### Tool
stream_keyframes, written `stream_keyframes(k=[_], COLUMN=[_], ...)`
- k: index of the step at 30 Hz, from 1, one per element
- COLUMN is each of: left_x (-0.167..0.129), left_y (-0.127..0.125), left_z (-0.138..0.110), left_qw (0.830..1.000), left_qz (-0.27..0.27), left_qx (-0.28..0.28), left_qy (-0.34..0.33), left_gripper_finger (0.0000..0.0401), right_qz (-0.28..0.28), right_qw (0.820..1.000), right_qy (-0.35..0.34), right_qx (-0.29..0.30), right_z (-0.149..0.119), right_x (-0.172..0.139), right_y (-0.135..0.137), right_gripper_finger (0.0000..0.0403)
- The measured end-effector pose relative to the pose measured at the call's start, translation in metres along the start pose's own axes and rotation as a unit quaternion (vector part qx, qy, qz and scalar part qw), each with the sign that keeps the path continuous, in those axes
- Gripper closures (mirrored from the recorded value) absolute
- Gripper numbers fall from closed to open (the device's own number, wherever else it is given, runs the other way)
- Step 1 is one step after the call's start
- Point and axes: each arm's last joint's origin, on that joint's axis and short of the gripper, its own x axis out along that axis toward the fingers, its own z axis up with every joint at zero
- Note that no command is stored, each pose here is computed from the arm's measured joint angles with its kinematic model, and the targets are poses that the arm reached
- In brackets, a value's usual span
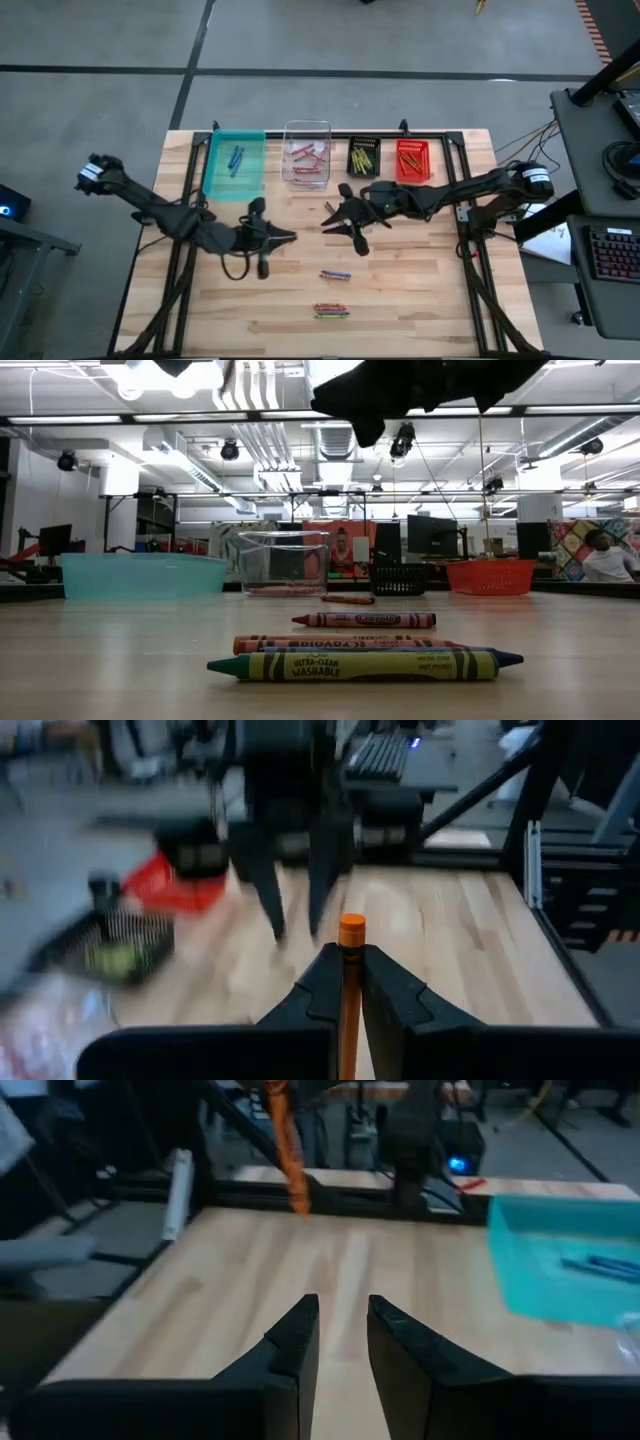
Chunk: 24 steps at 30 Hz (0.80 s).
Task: Sort crayons
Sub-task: Put the orange crayon into the orange bin
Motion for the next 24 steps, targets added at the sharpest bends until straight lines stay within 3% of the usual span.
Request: stream_keyframes(k=[8,24], left_x=[0.034,0.041], left_y=[0.008,0.01], left_z=[0.007,0.007], left_qw=[0.995,0.995], left_qz=[-0.033,-0.024], left_qx=[0.069,0.062], left_qy=[-0.061,-0.071], left_gripper_finger=[0.0401,0.0401], right_qz=[0.023,0.036], right_qw=[0.999,0.998], right_qy=[-0.034,-0.048], right_qx=[0.01,-0.006], right_z=[-0.002,0.001], right_x=[0.012,0.011], right_y=[0.006,0.01], right_gripper_finger=[0.0326,0.0326])
